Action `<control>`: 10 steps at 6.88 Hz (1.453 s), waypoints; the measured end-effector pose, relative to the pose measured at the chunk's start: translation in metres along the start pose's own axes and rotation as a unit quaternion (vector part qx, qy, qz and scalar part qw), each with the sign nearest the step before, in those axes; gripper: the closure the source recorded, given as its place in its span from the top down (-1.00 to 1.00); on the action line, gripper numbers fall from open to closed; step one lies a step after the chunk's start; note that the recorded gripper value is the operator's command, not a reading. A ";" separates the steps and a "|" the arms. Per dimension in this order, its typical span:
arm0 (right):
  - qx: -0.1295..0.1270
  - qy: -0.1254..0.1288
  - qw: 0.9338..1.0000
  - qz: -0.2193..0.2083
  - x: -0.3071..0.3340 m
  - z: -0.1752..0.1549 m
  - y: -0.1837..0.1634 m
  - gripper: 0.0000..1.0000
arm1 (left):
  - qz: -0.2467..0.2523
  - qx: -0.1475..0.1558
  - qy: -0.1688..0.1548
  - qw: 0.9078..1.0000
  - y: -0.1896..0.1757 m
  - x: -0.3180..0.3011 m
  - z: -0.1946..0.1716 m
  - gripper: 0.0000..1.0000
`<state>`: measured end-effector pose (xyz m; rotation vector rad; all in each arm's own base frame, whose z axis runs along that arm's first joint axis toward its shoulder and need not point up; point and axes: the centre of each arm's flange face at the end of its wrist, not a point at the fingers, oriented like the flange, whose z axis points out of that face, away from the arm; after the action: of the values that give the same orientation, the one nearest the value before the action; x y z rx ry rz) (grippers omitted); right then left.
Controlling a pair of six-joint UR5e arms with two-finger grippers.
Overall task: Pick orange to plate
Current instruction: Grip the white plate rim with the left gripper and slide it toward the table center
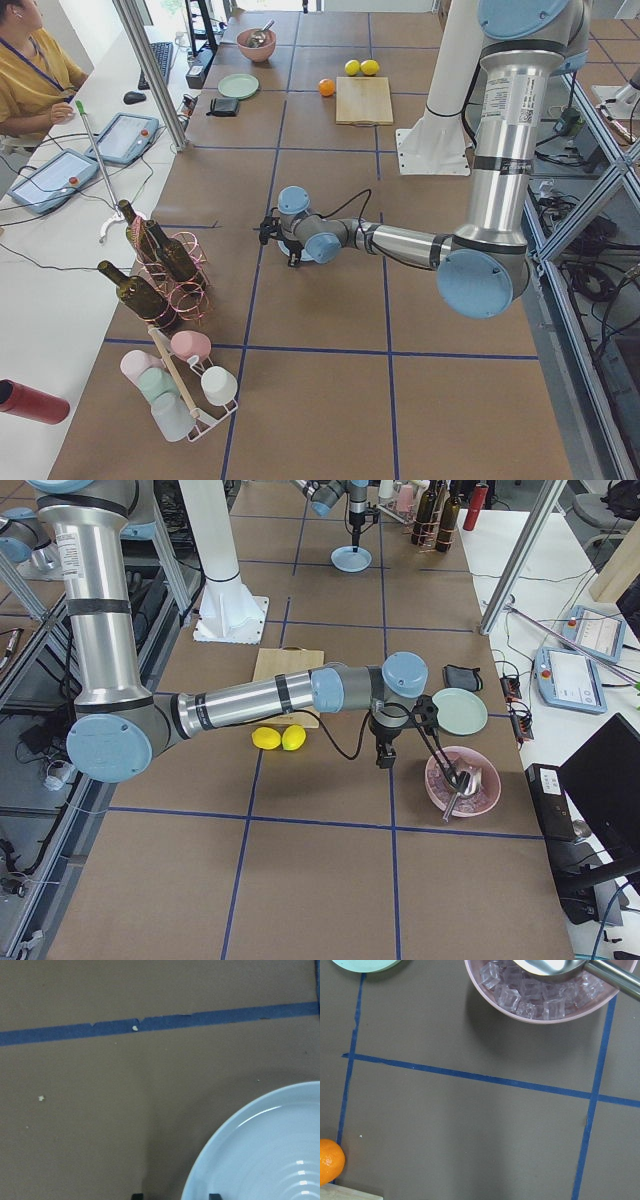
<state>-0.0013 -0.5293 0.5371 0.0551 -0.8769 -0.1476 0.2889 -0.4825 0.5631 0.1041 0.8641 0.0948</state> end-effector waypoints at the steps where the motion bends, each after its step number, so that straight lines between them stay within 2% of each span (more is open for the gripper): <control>1: 0.000 0.000 1.000 0.000 0.000 0.000 0.000 1.00 | 0.000 0.000 0.002 1.000 0.000 0.002 -0.001 -1.00; 2: 0.001 0.000 1.000 -0.001 -0.001 -0.001 -0.001 1.00 | -0.003 -0.015 0.021 1.000 0.003 0.008 -0.004 -1.00; 3: 0.002 0.000 1.000 -0.002 -0.002 -0.002 -0.001 1.00 | -0.017 -0.038 0.058 0.997 0.001 0.023 -0.014 -1.00; 4: 0.002 0.000 1.000 -0.003 -0.003 -0.002 -0.001 1.00 | -0.045 -0.043 0.092 0.994 -0.017 0.057 -0.032 -1.00; 6: 0.004 0.000 1.000 -0.005 -0.005 -0.004 -0.001 1.00 | -0.094 -0.040 0.149 0.984 -0.063 0.171 -0.062 -1.00; 7: 0.005 0.000 1.000 -0.007 -0.007 -0.004 -0.001 1.00 | -0.106 -0.044 0.166 0.979 -0.065 0.236 -0.061 -1.00; 9: 0.003 -0.001 1.000 -0.012 -0.011 -0.002 -0.001 1.00 | -0.102 -0.004 0.168 0.980 -0.057 0.328 -0.027 -1.00; 10: 0.001 0.000 1.000 -0.014 -0.013 0.000 -0.002 1.00 | -0.100 0.009 0.169 0.981 -0.056 0.347 -0.006 -1.00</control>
<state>-0.0097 -0.5288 0.5267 0.0696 -0.8771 -0.1727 0.5111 -0.4938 0.2905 0.0166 1.2105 -0.0856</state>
